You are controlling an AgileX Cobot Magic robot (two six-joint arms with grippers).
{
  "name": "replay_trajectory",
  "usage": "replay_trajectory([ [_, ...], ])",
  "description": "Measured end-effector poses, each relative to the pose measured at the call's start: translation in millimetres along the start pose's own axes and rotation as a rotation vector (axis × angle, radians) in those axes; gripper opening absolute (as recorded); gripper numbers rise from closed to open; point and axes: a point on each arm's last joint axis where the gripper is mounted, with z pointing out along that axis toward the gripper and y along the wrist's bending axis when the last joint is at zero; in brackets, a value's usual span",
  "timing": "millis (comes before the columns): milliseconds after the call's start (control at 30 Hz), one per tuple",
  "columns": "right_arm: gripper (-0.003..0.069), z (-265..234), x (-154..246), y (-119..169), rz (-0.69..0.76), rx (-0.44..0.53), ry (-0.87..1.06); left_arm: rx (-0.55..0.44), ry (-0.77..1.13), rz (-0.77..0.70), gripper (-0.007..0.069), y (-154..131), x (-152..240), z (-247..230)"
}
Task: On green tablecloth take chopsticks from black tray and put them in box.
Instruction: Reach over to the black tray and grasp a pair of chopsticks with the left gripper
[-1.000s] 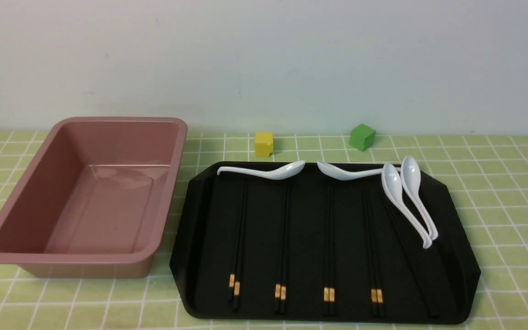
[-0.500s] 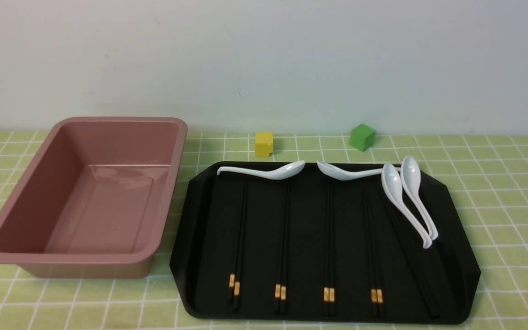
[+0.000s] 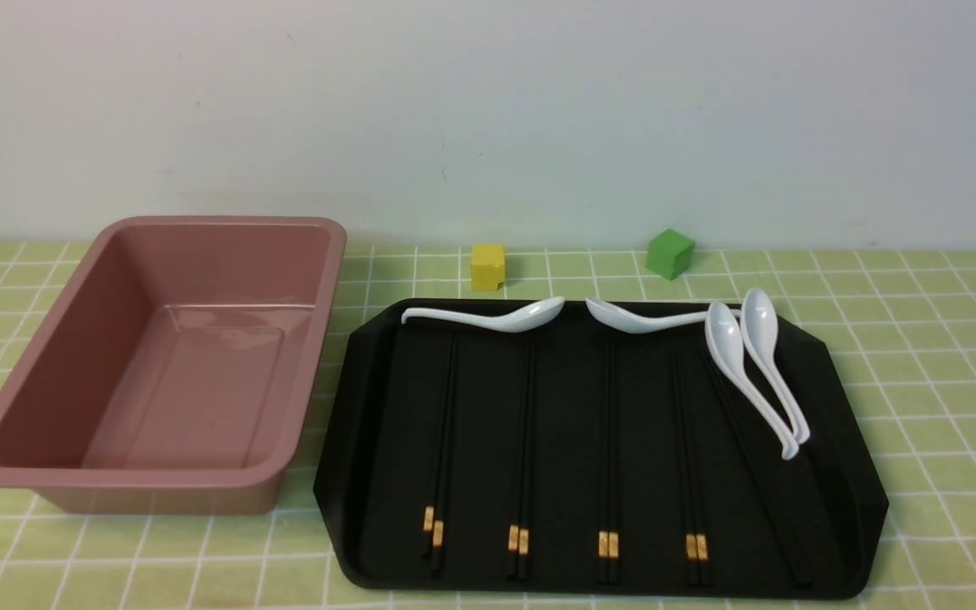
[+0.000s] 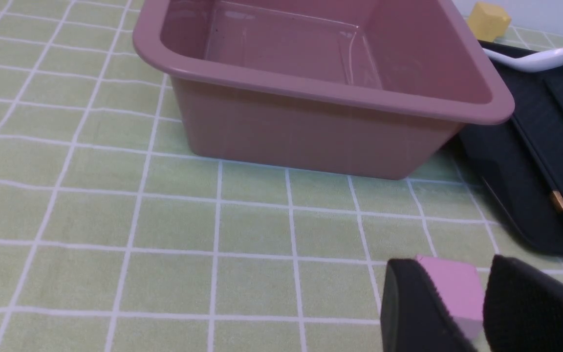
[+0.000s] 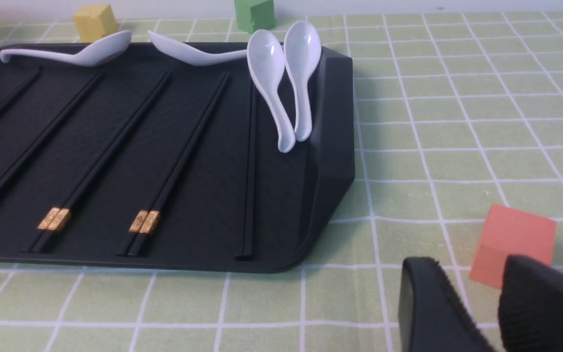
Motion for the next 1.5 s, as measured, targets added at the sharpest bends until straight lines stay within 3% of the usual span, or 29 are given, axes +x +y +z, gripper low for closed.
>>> replay_trajectory([
  [367, 0.0240, 0.0, 0.0, 0.0, 0.000, 0.000, 0.000, 0.001, -0.002, -0.001, 0.0238, -0.1, -0.2, 0.0],
  [467, 0.0240, 0.0, 0.0, 0.0, 0.000, 0.000, 0.000, 0.020, -0.003, -0.088, 0.0238, -1.8, -0.4, 0.0],
  [567, 0.0240, 0.0, 0.0, 0.0, 0.000, 0.000, 0.000, 0.087, 0.013, -0.411, 0.0238, -7.9, -0.5, -0.3],
  [633, 0.0240, 0.0, 0.0, 0.0, 0.000, 0.000, 0.000, 0.159, 0.041, -0.736, 0.0238, -14.4, -1.7, -1.2],
  [767, 0.0240, 0.0, 0.0, 0.0, 0.000, 0.000, 0.000, 0.270, 0.099, -1.240, 0.0238, -23.3, -6.5, -3.3],
  [800, 0.0240, 0.0, 0.0, 0.0, 0.000, 0.000, 0.000, 0.274, 0.101, -1.258, 0.0238, -23.6, -6.8, -3.4],
  [867, 0.0240, 0.0, 0.0, 0.0, 0.000, 0.000, 0.000, 0.326, 0.120, -1.445, 0.0238, -26.4, -10.5, -4.6],
  [967, 0.0240, 0.0, 0.0, 0.0, 0.000, 0.000, 0.000, 0.358, 0.119, -1.542, 0.0238, -27.3, -13.4, -5.2],
  [1067, 0.0240, 0.0, 0.0, 0.0, 0.000, 0.000, 0.000, 0.366, 0.083, -1.559, 0.0238, -25.5, -16.2, -5.2],
  [1200, 0.0240, 0.0, 0.0, 0.0, 0.000, 0.000, 0.000, 0.403, 0.019, -1.463, 0.0238, -27.5, -30.0, -11.1],
  [1300, 0.0240, 0.0, 0.0, 0.0, 0.000, 0.000, 0.000, 0.491, -0.115, -1.273, 0.0206, -36.2, -70.0, -32.3],
  [1367, 0.0240, 0.0, 0.0, 0.0, 0.000, 0.000, 0.000, 0.494, -0.110, -1.120, 0.0168, -45.5, -92.7, -39.1],
  [1500, 0.0240, 0.0, 0.0, 0.0, 0.000, 0.000, 0.000, 0.384, 0.196, -0.761, 0.0067, -66.2, -118.8, -20.6],
])
